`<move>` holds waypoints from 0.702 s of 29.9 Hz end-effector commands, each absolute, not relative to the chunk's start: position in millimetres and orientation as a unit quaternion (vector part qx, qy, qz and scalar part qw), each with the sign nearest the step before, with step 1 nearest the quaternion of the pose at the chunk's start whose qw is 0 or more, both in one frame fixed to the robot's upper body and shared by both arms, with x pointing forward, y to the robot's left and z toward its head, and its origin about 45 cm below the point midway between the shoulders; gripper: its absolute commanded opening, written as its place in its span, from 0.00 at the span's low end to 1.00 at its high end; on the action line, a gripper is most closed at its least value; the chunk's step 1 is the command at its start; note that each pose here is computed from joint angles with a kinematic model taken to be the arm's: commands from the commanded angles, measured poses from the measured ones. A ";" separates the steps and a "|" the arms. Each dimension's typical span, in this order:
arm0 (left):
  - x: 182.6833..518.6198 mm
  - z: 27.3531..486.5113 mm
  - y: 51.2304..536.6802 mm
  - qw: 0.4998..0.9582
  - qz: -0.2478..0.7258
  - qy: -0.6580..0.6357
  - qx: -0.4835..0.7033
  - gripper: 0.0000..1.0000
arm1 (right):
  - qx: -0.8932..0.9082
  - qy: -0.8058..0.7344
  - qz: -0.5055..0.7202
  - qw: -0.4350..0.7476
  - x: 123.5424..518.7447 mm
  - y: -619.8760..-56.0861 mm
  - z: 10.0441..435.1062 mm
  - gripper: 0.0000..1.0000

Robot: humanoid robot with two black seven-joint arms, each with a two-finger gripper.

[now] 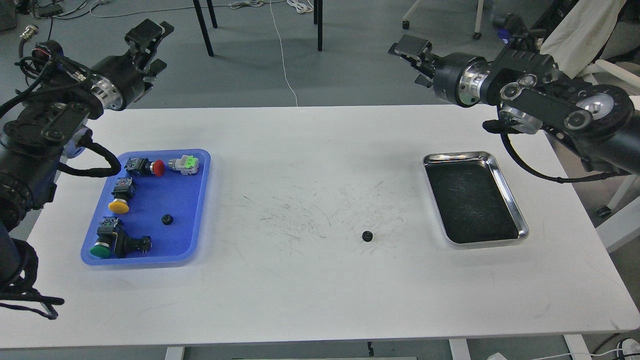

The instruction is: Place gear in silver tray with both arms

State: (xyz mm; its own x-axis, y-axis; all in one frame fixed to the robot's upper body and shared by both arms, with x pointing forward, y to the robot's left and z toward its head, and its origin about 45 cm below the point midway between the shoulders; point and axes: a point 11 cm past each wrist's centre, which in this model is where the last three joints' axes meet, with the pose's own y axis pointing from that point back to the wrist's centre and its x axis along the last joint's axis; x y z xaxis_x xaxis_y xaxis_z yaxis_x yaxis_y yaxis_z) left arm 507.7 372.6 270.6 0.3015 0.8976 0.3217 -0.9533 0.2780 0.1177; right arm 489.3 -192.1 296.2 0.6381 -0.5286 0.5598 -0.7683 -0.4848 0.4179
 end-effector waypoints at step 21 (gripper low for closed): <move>477.0 246.3 437.5 0.743 0.666 -0.020 0.059 0.97 | 0.735 0.030 0.478 0.480 420.2 -86.1 239.0 0.96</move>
State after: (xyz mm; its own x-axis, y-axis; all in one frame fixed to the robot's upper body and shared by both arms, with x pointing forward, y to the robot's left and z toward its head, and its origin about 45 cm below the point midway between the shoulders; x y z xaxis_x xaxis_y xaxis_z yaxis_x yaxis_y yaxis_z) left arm 480.7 435.6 253.7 0.1411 0.9758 0.1673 -0.9885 0.1296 0.0777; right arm 423.7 -90.0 240.6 0.5764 0.4441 0.6860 -0.4320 -0.5469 0.7171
